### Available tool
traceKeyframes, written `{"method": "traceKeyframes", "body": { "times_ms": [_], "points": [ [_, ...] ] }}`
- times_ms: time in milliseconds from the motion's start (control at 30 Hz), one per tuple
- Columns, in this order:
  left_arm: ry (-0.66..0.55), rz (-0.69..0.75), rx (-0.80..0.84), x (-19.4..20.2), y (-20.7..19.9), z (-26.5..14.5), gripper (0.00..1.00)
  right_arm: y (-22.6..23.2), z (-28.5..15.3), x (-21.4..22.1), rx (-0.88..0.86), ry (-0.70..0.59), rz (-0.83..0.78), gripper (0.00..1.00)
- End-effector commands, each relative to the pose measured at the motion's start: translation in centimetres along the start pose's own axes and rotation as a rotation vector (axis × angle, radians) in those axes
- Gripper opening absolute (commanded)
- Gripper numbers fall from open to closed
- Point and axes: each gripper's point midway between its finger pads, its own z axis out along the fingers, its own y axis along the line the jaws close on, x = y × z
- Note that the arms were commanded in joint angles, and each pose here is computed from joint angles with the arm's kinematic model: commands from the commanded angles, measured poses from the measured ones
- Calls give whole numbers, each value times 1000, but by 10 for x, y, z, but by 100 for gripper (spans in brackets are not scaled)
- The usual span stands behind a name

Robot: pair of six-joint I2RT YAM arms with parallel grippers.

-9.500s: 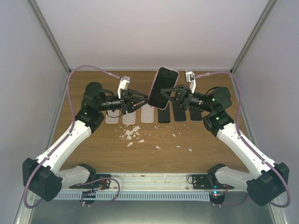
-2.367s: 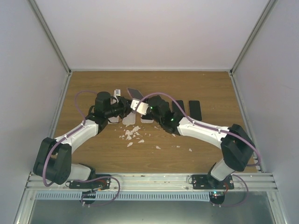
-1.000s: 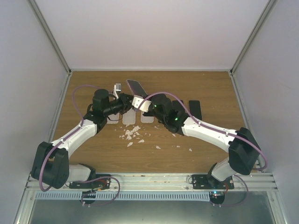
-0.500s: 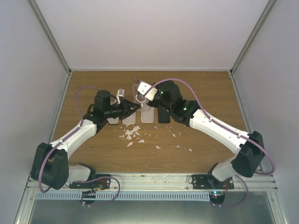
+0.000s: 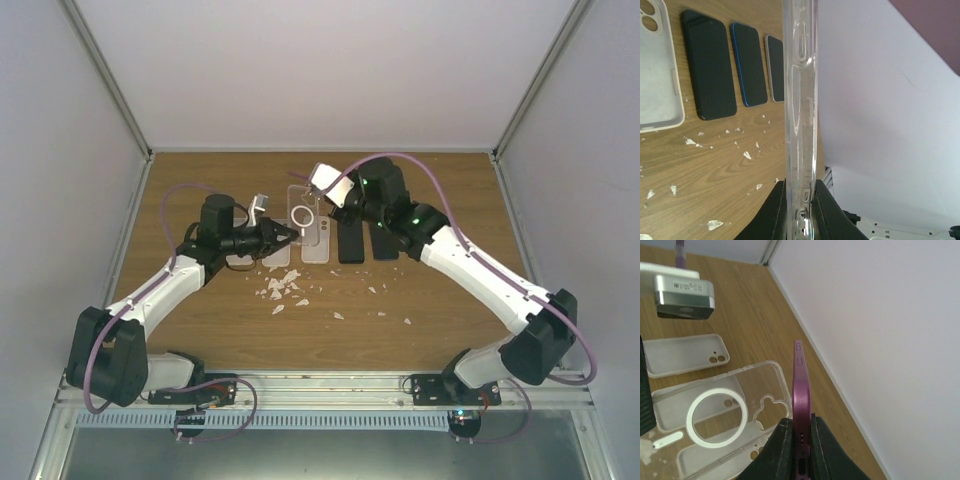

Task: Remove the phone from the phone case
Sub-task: Remove the phone case from the phone, then place the phone case at the center of the board.

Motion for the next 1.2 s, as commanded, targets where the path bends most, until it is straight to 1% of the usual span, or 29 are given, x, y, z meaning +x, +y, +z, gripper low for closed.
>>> {"method": "traceKeyframes", "body": {
  "times_ms": [0, 100, 200, 333, 433, 533, 600, 767, 867, 1000, 1167],
  "points": [
    [-18, 172, 46, -11, -21, -12, 0, -30, -37, -46, 8, -149, 69, 1],
    [7, 268, 40, -11, -18, -16, 0, -39, -45, -50, 0, -168, 94, 1],
    [-13, 309, 13, -19, -9, -27, 0, -43, -52, -54, -25, -191, 121, 0],
    [-55, 350, -14, -33, 8, -53, 0, -43, -60, -52, -54, -202, 126, 0],
    [-64, 418, -20, -37, 18, -72, 0, -42, -64, -47, -61, -198, 130, 1],
    [-97, 448, -51, -46, 35, -98, 0, -41, -67, -43, -71, -196, 139, 1],
    [-112, 451, -56, -50, 45, -115, 0, -40, -68, -41, -77, -195, 143, 0],
    [-108, 447, -172, -66, 86, -146, 0, -36, -66, -36, -93, -190, 149, 1],
    [-105, 398, -231, -73, 115, -162, 0, -33, -66, -36, -108, -193, 152, 1],
    [-79, 352, -280, -78, 151, -175, 0, -31, -64, -35, -117, -190, 150, 0],
    [-45, 285, -294, -80, 189, -183, 0, -30, -63, -33, -122, -185, 151, 0]
  ]
}}
